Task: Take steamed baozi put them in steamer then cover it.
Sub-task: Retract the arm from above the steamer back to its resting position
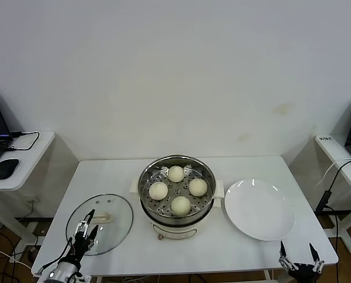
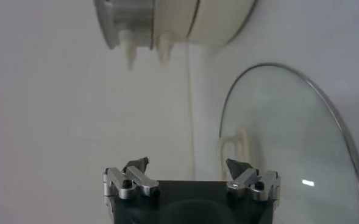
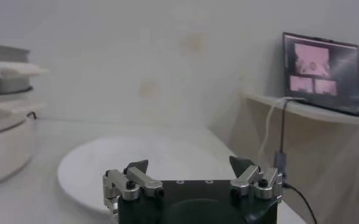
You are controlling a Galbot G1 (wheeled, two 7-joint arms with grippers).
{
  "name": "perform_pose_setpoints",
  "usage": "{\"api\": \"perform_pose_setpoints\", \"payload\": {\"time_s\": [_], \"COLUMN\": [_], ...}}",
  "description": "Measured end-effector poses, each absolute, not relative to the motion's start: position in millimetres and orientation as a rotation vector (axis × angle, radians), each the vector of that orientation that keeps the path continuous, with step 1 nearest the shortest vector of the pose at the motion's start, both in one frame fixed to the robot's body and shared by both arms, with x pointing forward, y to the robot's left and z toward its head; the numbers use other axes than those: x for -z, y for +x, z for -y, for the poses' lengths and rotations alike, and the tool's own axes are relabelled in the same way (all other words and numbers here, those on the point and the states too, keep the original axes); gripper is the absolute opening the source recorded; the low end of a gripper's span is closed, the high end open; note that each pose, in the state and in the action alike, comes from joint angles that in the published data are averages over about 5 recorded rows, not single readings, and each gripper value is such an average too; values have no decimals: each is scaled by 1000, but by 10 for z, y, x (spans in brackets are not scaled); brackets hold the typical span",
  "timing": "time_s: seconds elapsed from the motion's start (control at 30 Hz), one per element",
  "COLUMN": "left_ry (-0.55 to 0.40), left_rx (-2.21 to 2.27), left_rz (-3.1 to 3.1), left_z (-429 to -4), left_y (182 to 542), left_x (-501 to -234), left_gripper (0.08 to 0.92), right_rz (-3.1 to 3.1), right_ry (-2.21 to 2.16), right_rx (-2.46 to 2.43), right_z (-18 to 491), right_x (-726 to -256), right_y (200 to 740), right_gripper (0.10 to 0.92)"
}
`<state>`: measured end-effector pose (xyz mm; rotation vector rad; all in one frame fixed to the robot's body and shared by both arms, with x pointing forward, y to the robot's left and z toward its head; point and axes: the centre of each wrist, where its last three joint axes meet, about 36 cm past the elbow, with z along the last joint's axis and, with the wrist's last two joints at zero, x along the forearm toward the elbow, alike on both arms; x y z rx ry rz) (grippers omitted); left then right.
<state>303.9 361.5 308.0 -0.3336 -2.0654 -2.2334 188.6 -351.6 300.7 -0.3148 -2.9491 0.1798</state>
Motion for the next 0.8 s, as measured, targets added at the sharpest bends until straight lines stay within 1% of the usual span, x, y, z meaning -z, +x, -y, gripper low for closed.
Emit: {"api": "perform_pose_setpoints", "payload": {"time_s": [0.37, 0.8], "left_ry": [-302, -244], "left_rx": [2229, 2182], "left_rz": [2044, 2092], "left_z": [-3743, -3786], "left_y": [3370, 3629], "left_x": [-2947, -2877], "left_gripper": [823, 823], "right_rz": [2915, 2891], "right_ry": [-332, -323], "right_rx": [-210, -221], "right_z": [3528, 3502], "right_x": [-2954, -2885], "right_y": [1759, 1724], "right_gripper": [823, 823]}}
